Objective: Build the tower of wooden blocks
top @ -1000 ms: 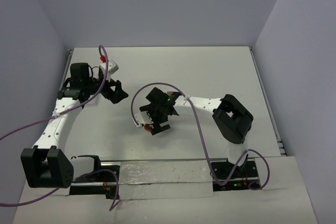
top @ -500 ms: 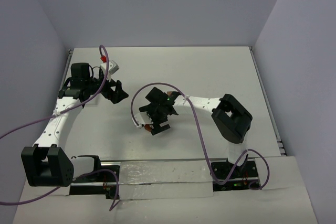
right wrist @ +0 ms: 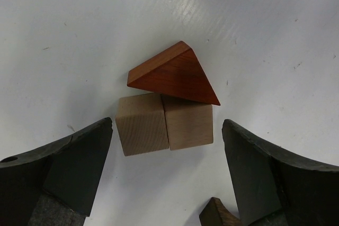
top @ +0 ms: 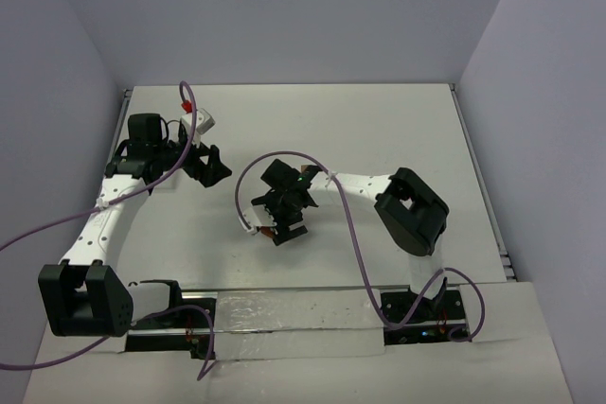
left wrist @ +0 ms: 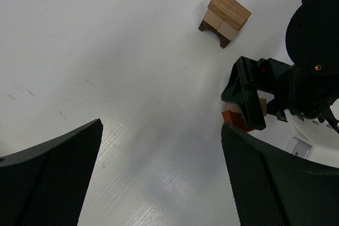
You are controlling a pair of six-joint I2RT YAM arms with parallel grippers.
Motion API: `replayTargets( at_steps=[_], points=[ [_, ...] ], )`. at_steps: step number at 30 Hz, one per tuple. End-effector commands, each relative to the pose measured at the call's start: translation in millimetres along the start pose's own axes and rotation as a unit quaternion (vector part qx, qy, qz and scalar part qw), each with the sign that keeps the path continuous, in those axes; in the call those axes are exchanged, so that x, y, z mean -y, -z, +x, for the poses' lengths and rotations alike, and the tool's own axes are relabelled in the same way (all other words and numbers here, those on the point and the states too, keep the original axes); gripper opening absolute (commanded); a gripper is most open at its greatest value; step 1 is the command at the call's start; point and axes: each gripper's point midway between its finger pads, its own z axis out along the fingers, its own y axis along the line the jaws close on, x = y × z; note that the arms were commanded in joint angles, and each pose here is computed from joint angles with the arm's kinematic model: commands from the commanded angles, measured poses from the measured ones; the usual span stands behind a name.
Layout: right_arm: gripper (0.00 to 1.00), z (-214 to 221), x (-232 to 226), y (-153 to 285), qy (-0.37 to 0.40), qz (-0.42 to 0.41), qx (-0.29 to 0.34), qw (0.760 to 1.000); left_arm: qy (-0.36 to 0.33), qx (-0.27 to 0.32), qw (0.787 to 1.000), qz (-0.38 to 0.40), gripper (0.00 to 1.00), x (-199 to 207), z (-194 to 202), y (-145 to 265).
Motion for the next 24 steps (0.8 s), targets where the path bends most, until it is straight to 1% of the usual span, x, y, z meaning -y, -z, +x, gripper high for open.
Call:
replayTargets(
  at_steps=[1, 4, 7, 8, 11, 19, 24],
  points=[
    [0.89, -7, 9, 4, 0.008, 0.002, 0.011, 1.0, -0.017, 0.008, 1.0, 0.004, 0.99, -1, -3, -3],
    [0.83, -7, 8, 4, 0.007, 0.001, 0.011, 1.0, -0.016, 0.008, 1.0, 0.004, 0.99, -1, -2, -4],
    [0.72, -7, 8, 3, 0.006, -0.001, 0.011, 1.0, -0.016, 0.007, 1.0, 0.003, 0.99, -2, -2, -4],
    [0.71, -6, 8, 3, 0.006, -0.001, 0.011, 1.0, -0.016, 0.007, 1.0, 0.003, 0.99, -2, -2, -4],
    [0.61, -7, 6, 4, 0.005, -0.004, 0.01, 1.0, -0.016, 0.006, 1.0, 0.003, 0.99, -2, -1, -4],
    [0.53, -10, 7, 13, -0.01, -0.003, 0.017, 1.0, -0.016, 0.007, 1.0, 0.001, 0.99, -2, 0, -4],
    [0.5, -19, 11, 35, -0.044, 0.004, 0.038, 0.998, -0.017, 0.009, 1.0, 0.001, 0.99, -1, -2, -3]
  ],
)
